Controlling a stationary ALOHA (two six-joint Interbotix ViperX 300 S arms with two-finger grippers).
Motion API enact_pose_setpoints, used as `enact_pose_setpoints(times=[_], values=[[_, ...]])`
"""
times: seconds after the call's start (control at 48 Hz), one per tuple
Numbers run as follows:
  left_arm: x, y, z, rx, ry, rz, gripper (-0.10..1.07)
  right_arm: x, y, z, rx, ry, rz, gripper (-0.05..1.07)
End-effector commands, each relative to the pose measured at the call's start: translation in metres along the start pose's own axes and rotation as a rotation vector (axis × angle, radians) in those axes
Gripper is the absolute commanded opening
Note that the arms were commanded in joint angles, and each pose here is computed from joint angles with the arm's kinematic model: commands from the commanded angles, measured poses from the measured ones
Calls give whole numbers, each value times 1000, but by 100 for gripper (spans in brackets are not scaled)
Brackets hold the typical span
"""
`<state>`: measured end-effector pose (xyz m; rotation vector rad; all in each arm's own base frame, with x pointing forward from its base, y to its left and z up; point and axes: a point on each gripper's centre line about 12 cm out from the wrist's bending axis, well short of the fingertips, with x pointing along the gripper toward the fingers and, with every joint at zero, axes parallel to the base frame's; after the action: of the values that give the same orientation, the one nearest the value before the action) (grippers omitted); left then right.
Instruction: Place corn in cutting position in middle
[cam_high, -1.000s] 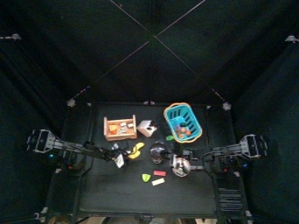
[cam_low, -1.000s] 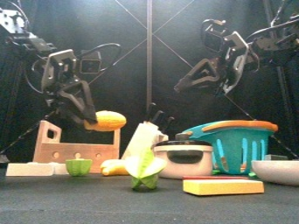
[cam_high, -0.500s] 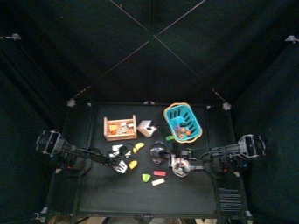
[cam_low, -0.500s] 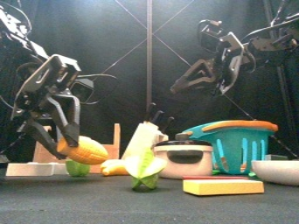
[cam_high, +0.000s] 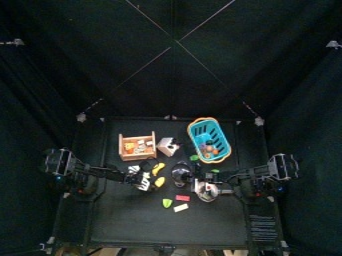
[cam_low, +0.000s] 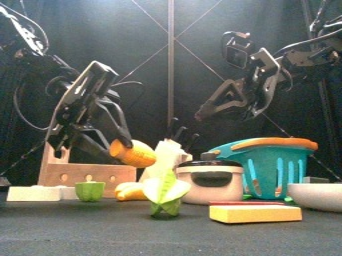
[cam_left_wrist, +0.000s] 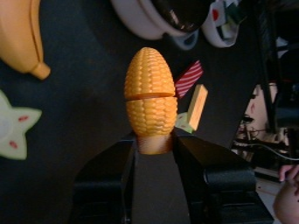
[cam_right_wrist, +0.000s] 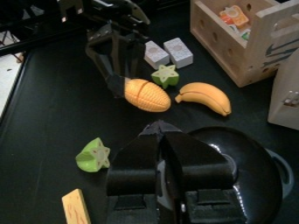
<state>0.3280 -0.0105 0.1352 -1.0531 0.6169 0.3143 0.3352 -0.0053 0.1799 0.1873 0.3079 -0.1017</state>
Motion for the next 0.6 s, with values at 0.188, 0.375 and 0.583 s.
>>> enact_pose_setpoints(times=[0.188, 0.375, 0.583], values=[[10, 17, -2, -106, -50, -10, 32, 2, 3, 12, 2, -36, 7, 31], [16, 16, -14, -114, -71, -17, 42, 4, 4, 14, 2, -40, 8, 31], [16, 13, -25, -130, -76, -4, 64, 6, 4, 15, 0, -40, 8, 31]])
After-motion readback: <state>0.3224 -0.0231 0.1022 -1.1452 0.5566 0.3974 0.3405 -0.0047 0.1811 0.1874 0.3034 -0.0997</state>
